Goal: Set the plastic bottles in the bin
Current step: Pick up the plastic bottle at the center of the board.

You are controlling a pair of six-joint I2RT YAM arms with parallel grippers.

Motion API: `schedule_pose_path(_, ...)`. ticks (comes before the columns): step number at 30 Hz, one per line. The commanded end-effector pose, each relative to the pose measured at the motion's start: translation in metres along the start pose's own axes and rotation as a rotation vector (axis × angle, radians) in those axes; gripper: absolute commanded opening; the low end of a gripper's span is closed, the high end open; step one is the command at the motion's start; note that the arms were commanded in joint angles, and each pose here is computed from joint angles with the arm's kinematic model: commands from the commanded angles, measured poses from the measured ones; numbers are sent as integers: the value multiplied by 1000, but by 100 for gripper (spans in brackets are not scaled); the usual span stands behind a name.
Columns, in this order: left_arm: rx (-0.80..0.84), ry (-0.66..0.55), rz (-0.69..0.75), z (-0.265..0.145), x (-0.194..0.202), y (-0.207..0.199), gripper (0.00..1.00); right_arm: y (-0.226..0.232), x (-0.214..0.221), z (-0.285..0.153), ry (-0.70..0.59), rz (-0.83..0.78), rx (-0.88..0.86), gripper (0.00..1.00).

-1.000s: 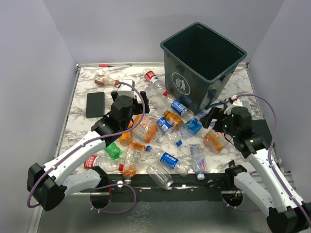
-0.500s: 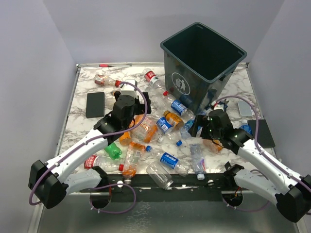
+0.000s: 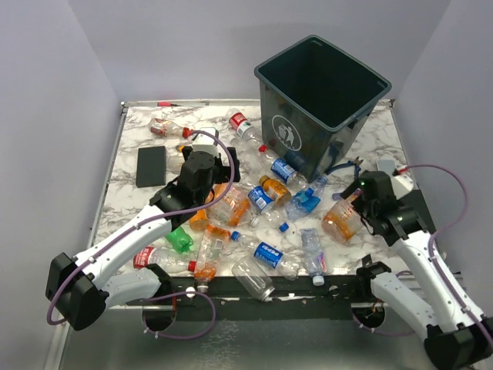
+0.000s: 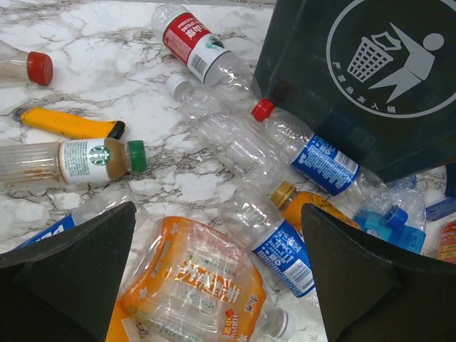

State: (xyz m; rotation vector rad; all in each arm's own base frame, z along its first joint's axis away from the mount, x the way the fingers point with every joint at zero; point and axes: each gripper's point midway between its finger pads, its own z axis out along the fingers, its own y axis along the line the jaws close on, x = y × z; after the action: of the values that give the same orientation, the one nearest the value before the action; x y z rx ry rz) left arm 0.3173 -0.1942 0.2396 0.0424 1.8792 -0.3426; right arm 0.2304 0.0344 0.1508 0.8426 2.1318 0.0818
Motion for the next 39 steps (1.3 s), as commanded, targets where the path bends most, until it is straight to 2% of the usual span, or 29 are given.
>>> schedule_pose_path(1,-5,-17,-32,-7,-5,1,99,-36,-27,6,-50,118,105,100)
schedule_pose_path(8,15,-19,-44,-13,-6,-2,99,-41,7,47,130,253,124,100)
schedule_pose_path(13,47,-32,-41,-19,-11,-8,99,-51,23,52,152,267,153,100)
schedule_pose_path(19,127,8,-26,-18,-4,-24,99,-62,51,60,212,301,172,100)
schedule_pose_path(23,138,21,-22,-17,0,-27,99,-64,69,68,254,324,166,100)
schedule_pose_path(29,131,23,-14,-15,2,-26,99,-58,79,77,251,352,102,100)
schedule_pose_path(33,124,29,-8,-13,5,-25,99,-49,73,77,219,352,26,92)
schedule_pose_path(36,120,34,-8,-12,6,-25,99,-45,66,72,196,334,-1,79)
schedule_pose_path(39,118,39,-7,-11,8,-25,99,-42,58,65,170,322,-32,61)
